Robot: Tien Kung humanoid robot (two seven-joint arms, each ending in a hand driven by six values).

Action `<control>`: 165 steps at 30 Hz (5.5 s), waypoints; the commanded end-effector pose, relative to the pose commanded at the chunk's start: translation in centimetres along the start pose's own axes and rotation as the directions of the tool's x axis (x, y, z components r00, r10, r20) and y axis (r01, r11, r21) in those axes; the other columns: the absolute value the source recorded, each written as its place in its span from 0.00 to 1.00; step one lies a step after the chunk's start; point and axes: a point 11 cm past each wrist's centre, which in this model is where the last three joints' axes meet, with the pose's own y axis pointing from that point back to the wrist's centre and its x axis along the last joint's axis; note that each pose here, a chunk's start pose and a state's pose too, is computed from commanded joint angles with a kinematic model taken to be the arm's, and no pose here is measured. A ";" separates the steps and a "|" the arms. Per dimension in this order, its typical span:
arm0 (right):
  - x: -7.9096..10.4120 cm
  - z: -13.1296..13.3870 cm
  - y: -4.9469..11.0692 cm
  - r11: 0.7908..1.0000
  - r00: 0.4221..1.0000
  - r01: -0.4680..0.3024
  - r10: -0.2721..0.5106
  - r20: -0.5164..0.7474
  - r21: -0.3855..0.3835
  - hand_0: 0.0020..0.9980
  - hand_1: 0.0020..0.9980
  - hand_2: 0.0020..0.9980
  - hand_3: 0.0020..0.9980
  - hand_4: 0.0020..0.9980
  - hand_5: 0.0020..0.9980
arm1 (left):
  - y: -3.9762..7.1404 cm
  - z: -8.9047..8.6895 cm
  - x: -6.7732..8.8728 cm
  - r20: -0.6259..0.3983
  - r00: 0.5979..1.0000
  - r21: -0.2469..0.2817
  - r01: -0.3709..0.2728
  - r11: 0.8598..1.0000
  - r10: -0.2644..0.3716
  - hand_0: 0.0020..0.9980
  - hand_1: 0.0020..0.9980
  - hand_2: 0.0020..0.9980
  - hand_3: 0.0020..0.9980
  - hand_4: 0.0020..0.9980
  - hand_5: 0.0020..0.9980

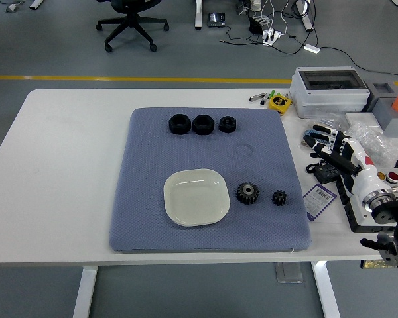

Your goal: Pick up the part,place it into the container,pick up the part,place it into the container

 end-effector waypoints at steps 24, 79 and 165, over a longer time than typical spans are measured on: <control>-4.2 -0.9 -1.0 0.947 0.388 0.321 -0.153 -0.909 -0.022 0.68 0.72 0.75 0.79 1.00 0.40 | 0.1 0.6 -0.2 -0.003 1.000 -0.013 0.008 1.000 -0.008 0.39 0.53 0.57 0.47 1.00 0.79; -4.8 4.0 -2.8 0.936 0.233 0.315 -0.239 -0.943 -0.159 0.52 0.56 0.59 0.53 0.87 0.38 | 0.1 0.6 -0.3 0.004 1.000 -0.012 0.009 1.000 -0.009 0.39 0.53 0.57 0.47 1.00 0.79; -18.4 -4.1 -4.4 0.840 0.384 0.535 -0.146 -0.912 0.091 0.54 0.67 0.83 0.86 1.00 0.49 | 0.0 0.0 0.0 0.018 1.000 -0.001 0.005 1.000 -0.005 0.39 0.53 0.56 0.47 1.00 0.79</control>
